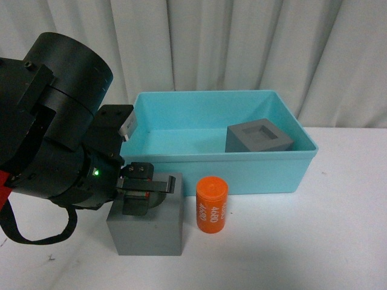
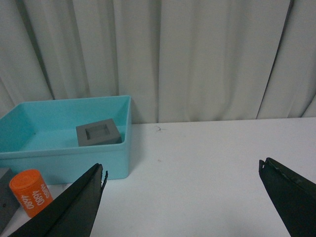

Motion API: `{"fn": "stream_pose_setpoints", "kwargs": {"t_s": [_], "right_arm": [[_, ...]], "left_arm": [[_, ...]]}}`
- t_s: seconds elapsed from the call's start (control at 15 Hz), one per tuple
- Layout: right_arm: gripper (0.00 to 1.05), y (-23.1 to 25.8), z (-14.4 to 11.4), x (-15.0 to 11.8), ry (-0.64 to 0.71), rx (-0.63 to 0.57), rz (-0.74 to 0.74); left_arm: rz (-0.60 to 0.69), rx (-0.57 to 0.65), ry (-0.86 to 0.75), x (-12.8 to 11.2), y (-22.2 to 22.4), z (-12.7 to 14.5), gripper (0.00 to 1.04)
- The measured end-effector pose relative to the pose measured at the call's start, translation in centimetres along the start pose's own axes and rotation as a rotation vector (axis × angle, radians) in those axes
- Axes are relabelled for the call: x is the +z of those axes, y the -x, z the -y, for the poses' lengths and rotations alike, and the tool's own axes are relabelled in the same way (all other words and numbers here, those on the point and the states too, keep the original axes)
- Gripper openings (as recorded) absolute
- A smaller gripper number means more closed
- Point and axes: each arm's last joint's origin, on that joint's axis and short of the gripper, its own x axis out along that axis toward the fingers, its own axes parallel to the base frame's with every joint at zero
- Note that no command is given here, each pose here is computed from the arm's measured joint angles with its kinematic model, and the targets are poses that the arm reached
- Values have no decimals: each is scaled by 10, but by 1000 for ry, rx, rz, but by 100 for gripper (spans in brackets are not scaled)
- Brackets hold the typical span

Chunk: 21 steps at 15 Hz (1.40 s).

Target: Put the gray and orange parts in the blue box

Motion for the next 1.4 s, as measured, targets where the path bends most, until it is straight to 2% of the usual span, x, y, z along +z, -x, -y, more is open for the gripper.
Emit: {"fn": "stream_pose_setpoints", "kwargs": {"t_s": [0.07, 0.13, 0.47, 0.67, 0.8, 0.94, 1.07, 1.27, 1.4], "right_arm": [[98, 0, 0, 0, 0, 0, 0], [98, 0, 0, 0, 0, 0, 0], [98, 0, 0, 0, 0, 0, 0], [98, 0, 0, 0, 0, 0, 0], [98, 0, 0, 0, 0, 0, 0], [98, 0, 0, 0, 0, 0, 0], [98, 0, 0, 0, 0, 0, 0], [98, 0, 0, 0, 0, 0, 0], [98, 0, 0, 0, 0, 0, 0]], "left_arm": [[1, 3, -4, 1, 0, -1, 26], [3, 4, -9, 1, 1, -1, 22], [0, 13, -21, -2, 7, -4, 20], [-32, 47, -70, -15, 29, -20, 20], [-7, 67, -93, -11, 52, -33, 19], [65, 71, -109, 3, 85, -39, 19], [136, 43, -122, 27, 111, -33, 19], [258, -21, -160, 74, 134, -3, 19], [285, -68, -182, 103, 133, 25, 19]]}}
